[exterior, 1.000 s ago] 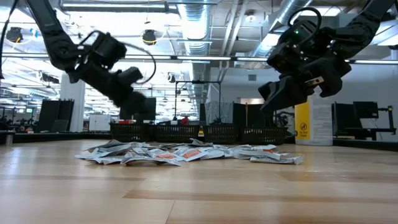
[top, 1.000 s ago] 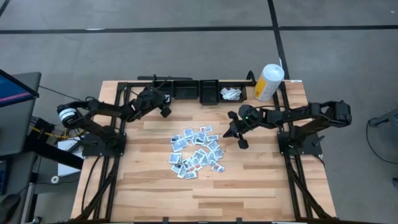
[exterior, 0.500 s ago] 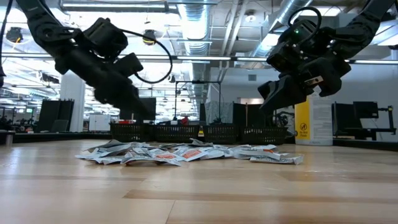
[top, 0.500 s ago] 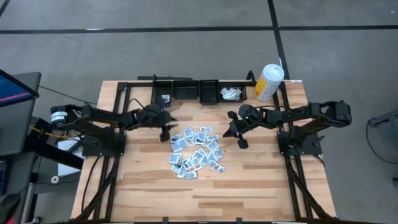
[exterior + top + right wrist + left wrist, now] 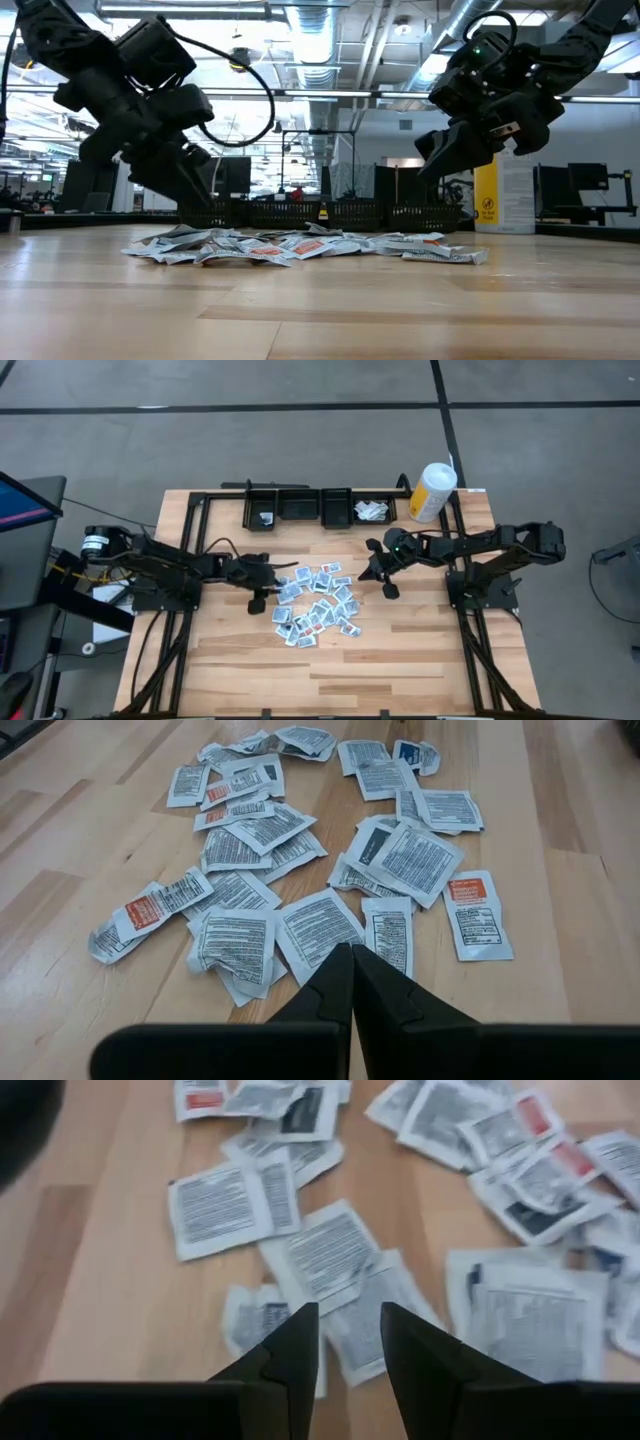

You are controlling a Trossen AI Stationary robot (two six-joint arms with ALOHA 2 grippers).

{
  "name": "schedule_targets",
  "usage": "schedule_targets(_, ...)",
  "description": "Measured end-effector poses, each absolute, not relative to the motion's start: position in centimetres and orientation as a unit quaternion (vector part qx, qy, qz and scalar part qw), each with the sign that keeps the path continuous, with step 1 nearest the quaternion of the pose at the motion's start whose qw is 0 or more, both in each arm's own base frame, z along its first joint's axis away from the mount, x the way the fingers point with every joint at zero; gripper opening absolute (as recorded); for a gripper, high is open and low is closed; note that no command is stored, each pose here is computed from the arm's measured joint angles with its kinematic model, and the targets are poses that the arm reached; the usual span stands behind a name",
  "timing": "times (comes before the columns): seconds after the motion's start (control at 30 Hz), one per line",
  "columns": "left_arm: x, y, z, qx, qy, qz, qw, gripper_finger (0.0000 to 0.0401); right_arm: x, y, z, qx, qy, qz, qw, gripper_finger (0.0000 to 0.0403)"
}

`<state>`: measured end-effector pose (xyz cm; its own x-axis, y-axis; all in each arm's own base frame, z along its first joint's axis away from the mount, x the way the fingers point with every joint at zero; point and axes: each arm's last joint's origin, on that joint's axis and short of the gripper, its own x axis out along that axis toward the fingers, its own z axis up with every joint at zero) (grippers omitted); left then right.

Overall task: Pick & Place First Aid Supplies
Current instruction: Put the blue alcohol pad into the left black bin

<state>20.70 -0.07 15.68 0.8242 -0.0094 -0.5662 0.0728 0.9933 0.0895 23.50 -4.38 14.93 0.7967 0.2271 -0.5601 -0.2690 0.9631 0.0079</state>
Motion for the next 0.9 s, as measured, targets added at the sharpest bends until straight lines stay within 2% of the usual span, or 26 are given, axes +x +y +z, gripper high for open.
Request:
schedule_targets(0.17,19.9,0.2,14.4,0.071,0.318,0.028,0.945,0.0112,23.5,-4.4,14.9,-0.036,0.291,0.131,0.947,0.0)
schedule_targets(0.9,19.8,0.9,14.4,0.082,0.306,0.063,0.947,0.0112,23.6,-4.4,15.1,-0.04,0.28,0.13,0.95,0.0)
